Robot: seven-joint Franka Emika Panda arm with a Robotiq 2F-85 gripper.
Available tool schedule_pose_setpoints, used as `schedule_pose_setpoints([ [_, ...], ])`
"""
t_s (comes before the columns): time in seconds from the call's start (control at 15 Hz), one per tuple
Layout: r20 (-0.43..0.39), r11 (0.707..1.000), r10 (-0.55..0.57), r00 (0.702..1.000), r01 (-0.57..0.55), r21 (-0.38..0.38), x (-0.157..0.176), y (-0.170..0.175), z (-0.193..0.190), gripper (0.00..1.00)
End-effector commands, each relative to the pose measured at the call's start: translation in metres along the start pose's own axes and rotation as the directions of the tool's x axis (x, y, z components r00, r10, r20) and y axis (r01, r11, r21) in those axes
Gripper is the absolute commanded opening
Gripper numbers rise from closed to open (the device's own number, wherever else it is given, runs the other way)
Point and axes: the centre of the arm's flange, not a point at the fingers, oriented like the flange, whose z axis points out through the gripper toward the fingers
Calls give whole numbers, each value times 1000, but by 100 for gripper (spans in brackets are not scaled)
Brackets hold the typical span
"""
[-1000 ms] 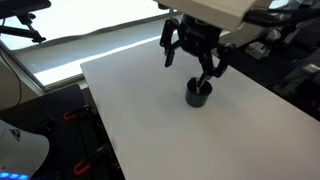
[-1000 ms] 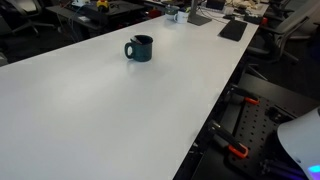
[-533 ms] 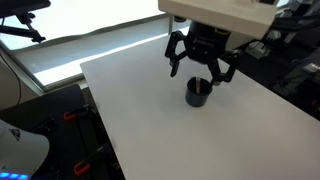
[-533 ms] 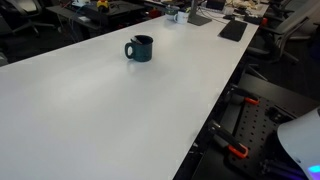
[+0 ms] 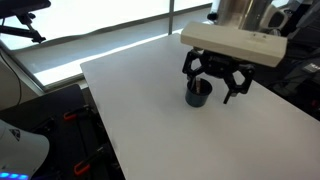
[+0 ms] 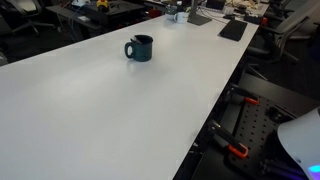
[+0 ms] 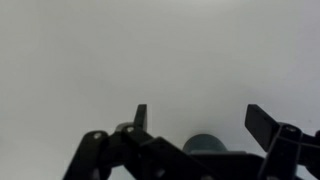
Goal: Remove the marker from the cup
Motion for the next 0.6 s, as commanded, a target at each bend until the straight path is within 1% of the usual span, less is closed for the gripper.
schedule_pose_setpoints([
  [0.0, -46, 994, -55, 997, 51, -92, 28, 20, 17, 100],
  [0.13, -93, 985, -105, 990, 91, -144, 42, 19, 21, 100],
  [0.27, -147, 977, -156, 977, 130, -171, 53, 14, 23, 100],
  [0.4, -206, 969, -203, 957, 167, -181, 63, 6, 21, 100],
  [0.53, -246, 959, -256, 935, 214, -184, 71, -3, 19, 100],
])
